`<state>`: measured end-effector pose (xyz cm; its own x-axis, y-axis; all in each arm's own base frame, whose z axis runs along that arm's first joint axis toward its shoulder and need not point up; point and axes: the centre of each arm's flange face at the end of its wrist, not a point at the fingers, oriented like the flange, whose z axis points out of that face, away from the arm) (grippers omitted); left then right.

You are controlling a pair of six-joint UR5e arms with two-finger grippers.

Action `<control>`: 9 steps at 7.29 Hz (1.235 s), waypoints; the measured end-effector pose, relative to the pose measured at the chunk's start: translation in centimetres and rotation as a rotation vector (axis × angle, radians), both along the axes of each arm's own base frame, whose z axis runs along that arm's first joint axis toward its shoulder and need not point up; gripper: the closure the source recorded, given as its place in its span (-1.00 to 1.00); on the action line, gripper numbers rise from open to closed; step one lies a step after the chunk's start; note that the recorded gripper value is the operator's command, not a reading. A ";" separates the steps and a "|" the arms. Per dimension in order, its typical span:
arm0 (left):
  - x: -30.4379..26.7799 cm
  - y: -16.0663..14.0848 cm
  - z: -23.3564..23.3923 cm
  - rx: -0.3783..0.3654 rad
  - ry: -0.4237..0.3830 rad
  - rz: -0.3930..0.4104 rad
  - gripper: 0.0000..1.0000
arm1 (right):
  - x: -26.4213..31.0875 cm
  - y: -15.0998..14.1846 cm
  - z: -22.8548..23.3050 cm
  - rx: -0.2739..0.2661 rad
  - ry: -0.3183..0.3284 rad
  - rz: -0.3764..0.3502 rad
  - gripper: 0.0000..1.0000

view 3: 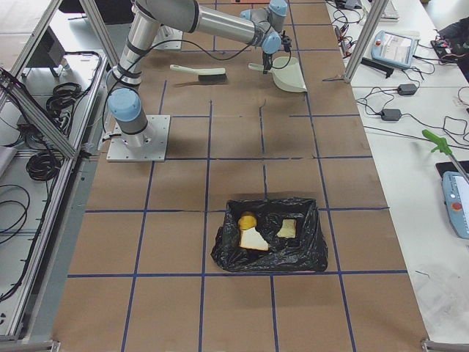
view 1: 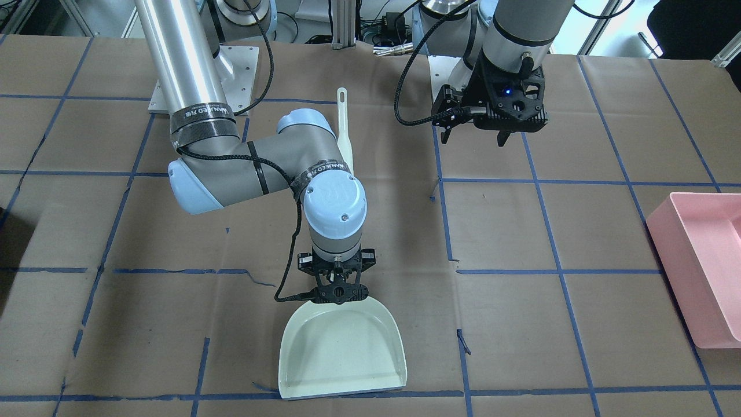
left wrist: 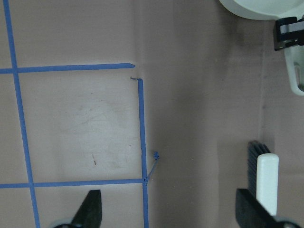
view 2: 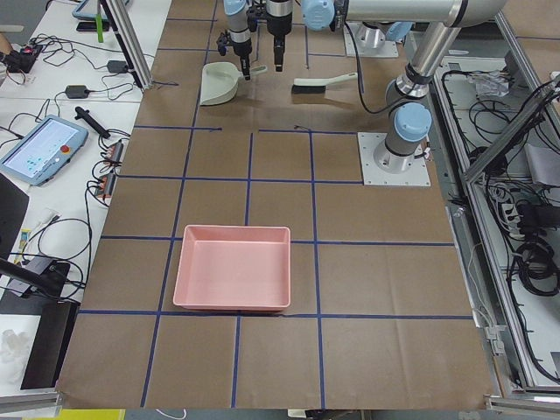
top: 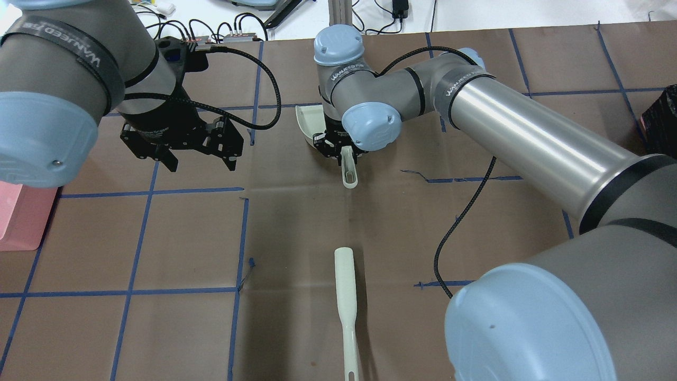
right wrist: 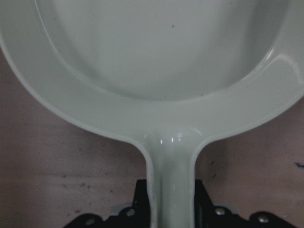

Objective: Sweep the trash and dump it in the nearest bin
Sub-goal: 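Lower the dustpan onto the table and open the right gripper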

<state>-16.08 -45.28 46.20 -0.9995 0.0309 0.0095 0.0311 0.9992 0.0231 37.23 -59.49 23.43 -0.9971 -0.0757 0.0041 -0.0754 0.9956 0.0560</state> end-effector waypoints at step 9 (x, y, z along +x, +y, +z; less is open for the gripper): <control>0.0 0.1 -0.3 0.006 -0.002 0.002 -0.99 | -6.1 1.5 9.9 0.020 0.003 -0.025 -1.00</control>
